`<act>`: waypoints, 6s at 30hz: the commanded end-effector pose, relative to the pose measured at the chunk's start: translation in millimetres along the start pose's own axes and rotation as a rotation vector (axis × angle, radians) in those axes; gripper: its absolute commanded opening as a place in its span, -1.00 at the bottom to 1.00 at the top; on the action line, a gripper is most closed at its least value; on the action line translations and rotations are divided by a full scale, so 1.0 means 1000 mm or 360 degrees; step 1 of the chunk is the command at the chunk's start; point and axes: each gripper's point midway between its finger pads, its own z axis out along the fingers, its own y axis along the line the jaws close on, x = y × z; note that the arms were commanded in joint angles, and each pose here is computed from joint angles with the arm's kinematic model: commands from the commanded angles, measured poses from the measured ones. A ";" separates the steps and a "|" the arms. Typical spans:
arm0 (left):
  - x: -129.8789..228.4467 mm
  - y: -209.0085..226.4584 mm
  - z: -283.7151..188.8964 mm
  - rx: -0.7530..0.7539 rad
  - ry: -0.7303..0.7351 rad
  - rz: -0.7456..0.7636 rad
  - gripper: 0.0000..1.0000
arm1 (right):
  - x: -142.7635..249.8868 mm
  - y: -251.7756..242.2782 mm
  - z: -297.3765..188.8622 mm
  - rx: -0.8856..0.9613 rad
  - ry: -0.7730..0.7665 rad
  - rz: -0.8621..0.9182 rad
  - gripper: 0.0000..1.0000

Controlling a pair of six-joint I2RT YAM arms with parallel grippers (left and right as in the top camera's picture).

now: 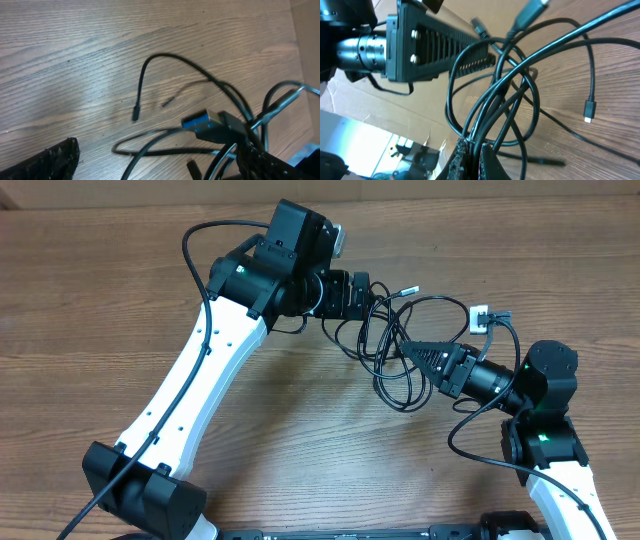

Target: Untangle cables

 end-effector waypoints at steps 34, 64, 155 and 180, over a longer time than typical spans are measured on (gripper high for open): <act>0.030 0.014 -0.012 -0.0166 0.0160 0.0077 1.00 | 0.019 -0.009 -0.002 0.0051 0.0123 0.0065 -0.92; 0.092 0.047 0.008 -0.0376 0.0648 -0.0121 1.00 | 0.009 0.001 -0.001 -0.0002 0.0074 0.0058 -0.92; 0.078 0.084 0.001 -0.0204 0.0706 0.0186 1.00 | 0.000 0.009 -0.001 -0.0046 0.0027 0.0082 -0.92; 0.109 0.049 0.017 -0.0206 0.0864 0.0193 1.00 | -0.029 0.038 -0.004 -0.0178 -0.0144 -0.0156 -0.92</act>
